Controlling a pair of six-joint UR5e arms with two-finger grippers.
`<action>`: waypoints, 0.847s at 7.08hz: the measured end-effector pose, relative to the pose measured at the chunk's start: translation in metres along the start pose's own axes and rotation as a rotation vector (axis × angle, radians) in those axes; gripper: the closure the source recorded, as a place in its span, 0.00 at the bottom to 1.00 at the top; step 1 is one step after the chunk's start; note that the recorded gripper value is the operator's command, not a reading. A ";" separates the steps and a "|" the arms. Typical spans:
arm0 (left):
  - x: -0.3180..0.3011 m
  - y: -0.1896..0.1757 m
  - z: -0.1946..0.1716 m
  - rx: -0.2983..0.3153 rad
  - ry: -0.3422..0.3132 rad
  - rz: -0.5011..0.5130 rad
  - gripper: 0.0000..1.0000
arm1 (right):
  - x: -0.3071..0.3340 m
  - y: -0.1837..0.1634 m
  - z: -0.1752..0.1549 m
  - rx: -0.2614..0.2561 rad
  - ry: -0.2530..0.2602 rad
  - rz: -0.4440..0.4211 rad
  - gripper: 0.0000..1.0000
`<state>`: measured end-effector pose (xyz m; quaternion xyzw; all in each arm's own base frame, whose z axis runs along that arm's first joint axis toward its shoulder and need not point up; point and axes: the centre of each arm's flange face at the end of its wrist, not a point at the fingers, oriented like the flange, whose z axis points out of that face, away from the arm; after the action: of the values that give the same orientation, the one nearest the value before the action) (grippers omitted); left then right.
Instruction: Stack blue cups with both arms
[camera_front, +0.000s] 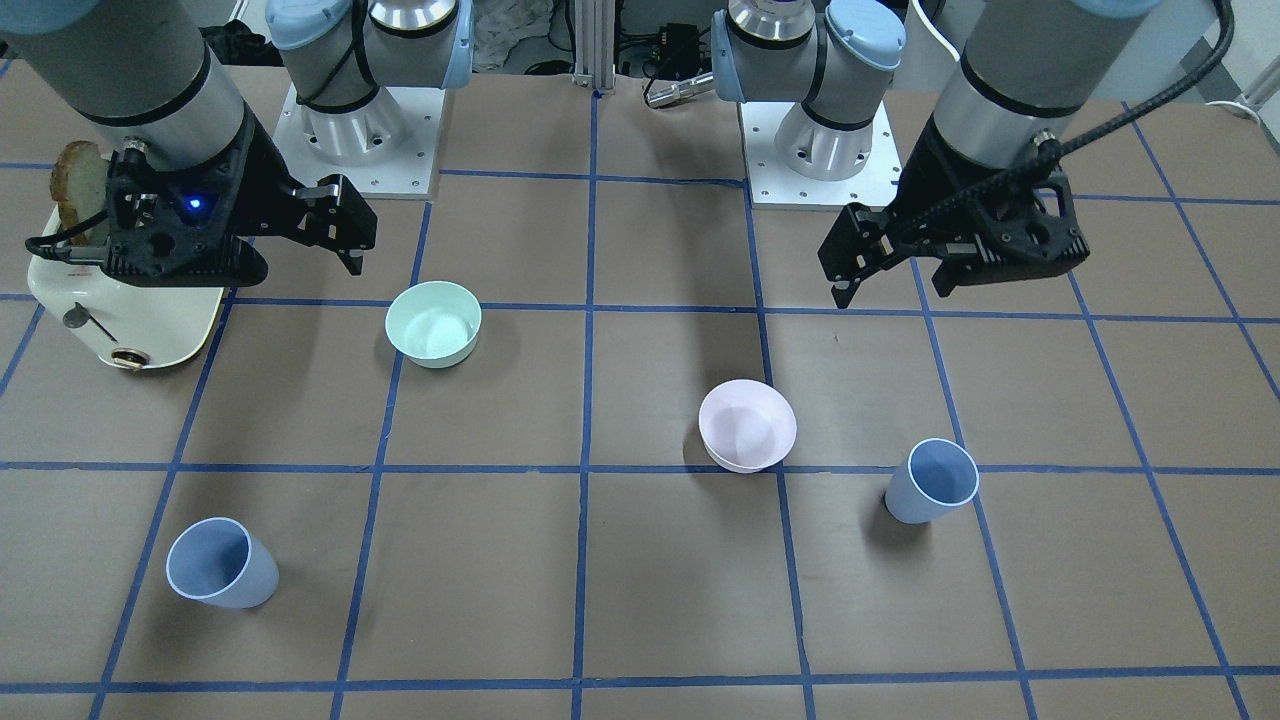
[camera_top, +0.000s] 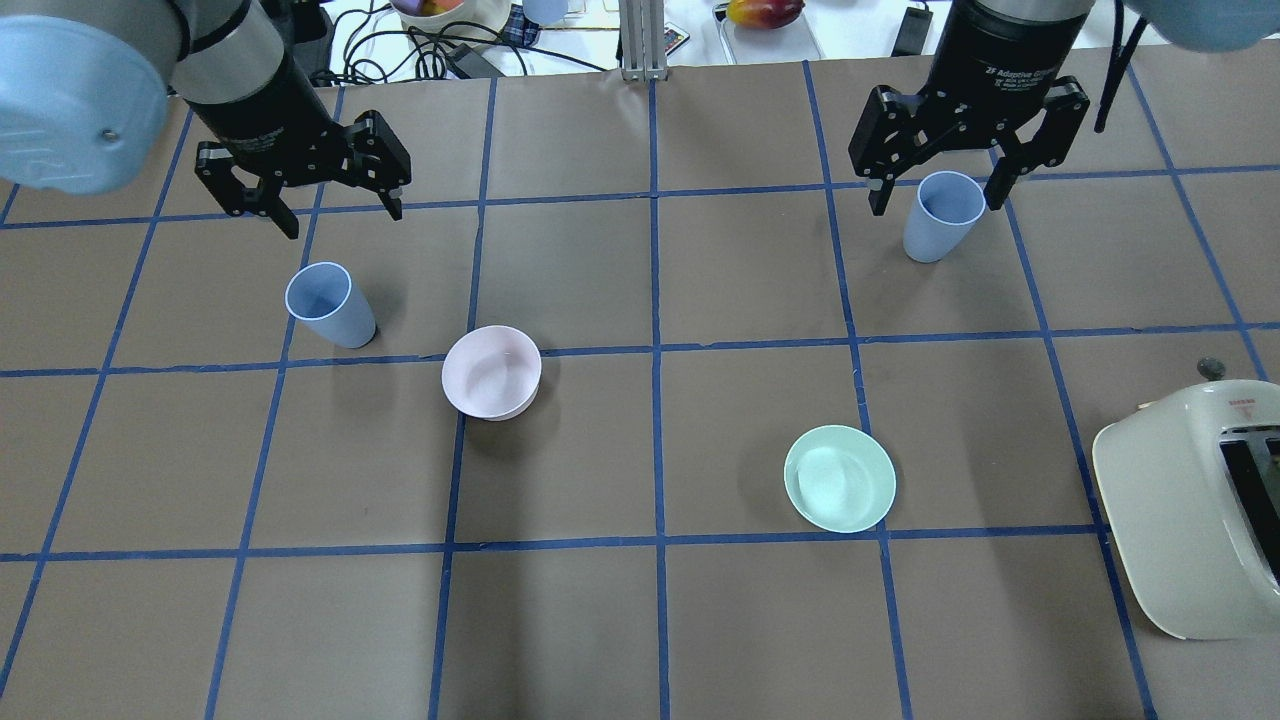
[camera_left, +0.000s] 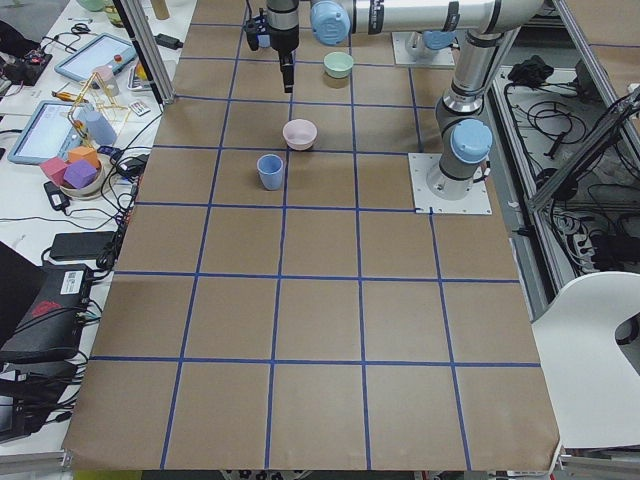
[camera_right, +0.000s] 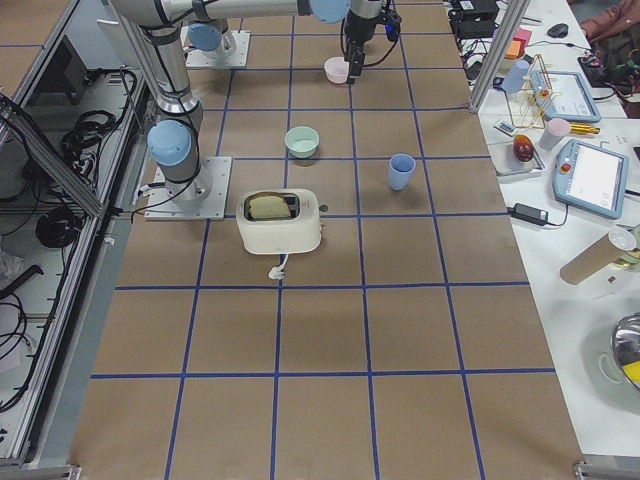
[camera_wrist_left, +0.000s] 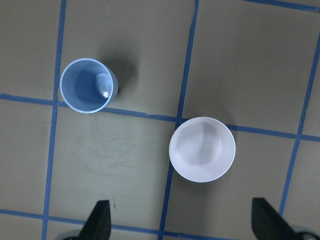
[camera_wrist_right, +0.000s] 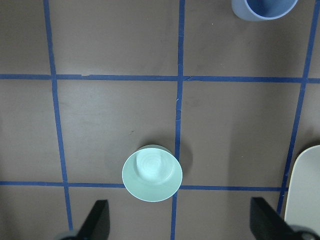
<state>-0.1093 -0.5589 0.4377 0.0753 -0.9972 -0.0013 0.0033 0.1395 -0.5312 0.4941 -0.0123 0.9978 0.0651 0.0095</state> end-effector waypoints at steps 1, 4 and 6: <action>-0.007 -0.026 0.042 -0.023 -0.020 0.016 0.00 | 0.002 -0.006 0.005 -0.005 0.004 0.001 0.00; -0.050 -0.074 0.142 -0.101 -0.100 0.010 0.18 | 0.051 -0.047 0.028 0.010 0.001 0.028 0.00; -0.056 -0.079 0.174 -0.148 -0.131 0.010 0.81 | 0.096 -0.096 0.059 0.070 0.006 -0.012 0.00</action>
<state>-0.0428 -0.6280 0.2626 0.0694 -0.9928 -0.0797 -0.0564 0.0474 -0.6207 0.4210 -0.0183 0.9994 0.0299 0.0073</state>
